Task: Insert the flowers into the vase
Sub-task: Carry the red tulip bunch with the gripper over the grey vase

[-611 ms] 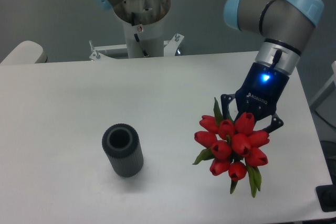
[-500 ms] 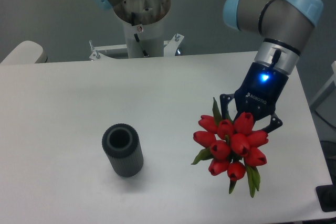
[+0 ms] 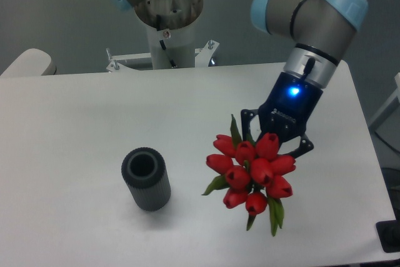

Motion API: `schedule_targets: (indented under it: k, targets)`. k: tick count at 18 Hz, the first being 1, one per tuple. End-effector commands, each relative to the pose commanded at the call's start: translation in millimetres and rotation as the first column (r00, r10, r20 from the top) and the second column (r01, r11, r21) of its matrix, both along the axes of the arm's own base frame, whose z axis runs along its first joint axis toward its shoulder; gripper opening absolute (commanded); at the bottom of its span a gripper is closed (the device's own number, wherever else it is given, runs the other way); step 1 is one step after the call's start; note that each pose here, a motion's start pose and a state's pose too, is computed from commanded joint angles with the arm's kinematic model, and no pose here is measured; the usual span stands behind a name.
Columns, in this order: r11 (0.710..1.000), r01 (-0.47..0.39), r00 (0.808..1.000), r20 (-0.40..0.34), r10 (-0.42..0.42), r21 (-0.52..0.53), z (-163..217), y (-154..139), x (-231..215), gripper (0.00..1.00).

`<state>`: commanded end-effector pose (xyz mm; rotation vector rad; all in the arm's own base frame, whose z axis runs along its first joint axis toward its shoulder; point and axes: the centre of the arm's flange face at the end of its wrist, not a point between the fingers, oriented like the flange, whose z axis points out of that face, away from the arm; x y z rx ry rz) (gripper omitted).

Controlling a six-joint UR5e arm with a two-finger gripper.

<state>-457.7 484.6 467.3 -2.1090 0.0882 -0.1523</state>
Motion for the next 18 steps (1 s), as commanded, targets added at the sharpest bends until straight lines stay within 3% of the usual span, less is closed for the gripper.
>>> schedule_targets:
  k: [6,10,14,18]
  targets:
    - [1.0,-0.001,0.995,0.105,0.0,0.006,13.8,35.1,46.3,0.26]
    - [1.0,-0.004,0.993,0.122,0.003,0.012,16.2,43.4,56.5,0.26]
    - [0.993,0.081,0.984,0.15,-0.093,0.081,14.9,63.6,74.6,0.26]
    - [0.965,0.157,0.963,0.182,-0.196,0.211,20.6,60.6,74.3,0.26]
